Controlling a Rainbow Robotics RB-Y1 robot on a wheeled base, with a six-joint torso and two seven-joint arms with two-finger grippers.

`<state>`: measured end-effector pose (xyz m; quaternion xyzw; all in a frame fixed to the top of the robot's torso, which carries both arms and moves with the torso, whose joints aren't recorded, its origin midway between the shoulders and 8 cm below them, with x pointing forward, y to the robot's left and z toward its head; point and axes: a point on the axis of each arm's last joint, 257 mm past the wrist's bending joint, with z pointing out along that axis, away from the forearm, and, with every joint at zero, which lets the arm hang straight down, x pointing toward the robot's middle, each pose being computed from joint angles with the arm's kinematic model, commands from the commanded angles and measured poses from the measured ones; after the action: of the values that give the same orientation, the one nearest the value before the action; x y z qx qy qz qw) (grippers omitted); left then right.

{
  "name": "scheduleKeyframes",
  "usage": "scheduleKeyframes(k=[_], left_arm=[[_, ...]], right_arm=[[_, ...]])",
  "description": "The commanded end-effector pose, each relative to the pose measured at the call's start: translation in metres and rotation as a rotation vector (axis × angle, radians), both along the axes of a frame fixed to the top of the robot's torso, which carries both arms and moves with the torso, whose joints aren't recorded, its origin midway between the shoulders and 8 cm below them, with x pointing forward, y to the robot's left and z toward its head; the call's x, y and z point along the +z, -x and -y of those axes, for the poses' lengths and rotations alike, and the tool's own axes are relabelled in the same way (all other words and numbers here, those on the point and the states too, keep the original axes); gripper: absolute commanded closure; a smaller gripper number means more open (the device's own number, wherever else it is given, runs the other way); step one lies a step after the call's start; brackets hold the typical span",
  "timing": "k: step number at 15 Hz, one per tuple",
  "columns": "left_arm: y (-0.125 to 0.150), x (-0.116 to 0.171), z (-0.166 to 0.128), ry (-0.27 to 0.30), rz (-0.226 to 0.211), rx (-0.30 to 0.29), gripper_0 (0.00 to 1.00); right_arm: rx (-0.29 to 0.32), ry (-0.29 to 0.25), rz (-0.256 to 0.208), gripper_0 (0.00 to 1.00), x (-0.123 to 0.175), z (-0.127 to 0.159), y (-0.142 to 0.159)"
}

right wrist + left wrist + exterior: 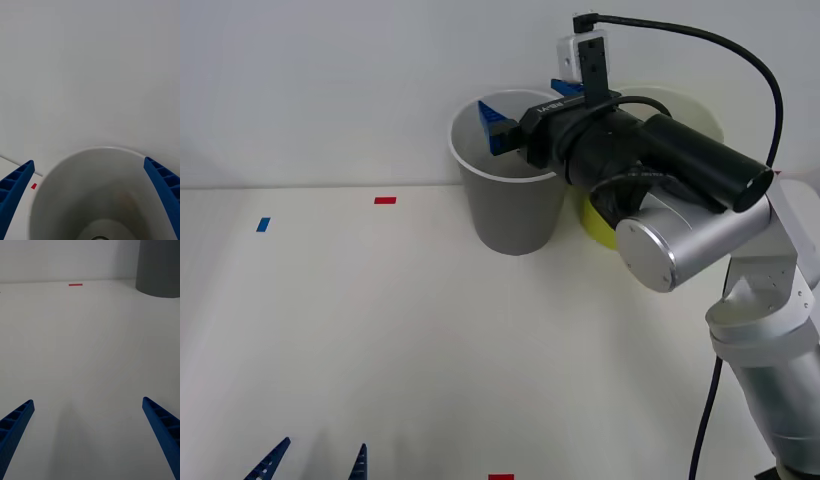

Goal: Put cans in the gray bin and PET bottles in the light green bin.

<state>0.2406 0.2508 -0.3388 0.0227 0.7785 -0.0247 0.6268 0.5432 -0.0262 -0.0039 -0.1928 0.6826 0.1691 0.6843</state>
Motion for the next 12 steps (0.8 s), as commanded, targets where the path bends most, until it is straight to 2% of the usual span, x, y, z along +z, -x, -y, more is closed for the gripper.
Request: scheduleKeyframes(k=[1, 4, 6, 9, 12], left_arm=[[0.000, 0.000, 0.000, 0.000, 0.000, 0.000, 0.00], [0.000, 0.000, 0.000, 0.000, 0.000, 0.000, 0.00], [0.000, 0.000, 0.000, 0.000, 0.000, 0.000, 0.00], [0.000, 0.000, 0.000, 0.000, 0.000, 0.000, 0.00], [0.000, 0.000, 0.000, 0.000, 0.000, 0.000, 0.00]], right_arm=[[-0.056, 0.004, 0.009, 0.00, -0.022, 0.034, 0.037], [-0.082, -0.036, 0.007, 0.00, -0.047, 0.058, 0.061], [-0.120, -0.061, -0.002, 0.00, -0.072, 0.075, 0.071], [-0.166, -0.097, -0.048, 0.00, -0.108, 0.097, 0.090], [-0.228, -0.095, -0.093, 0.00, -0.143, 0.121, 0.108]])
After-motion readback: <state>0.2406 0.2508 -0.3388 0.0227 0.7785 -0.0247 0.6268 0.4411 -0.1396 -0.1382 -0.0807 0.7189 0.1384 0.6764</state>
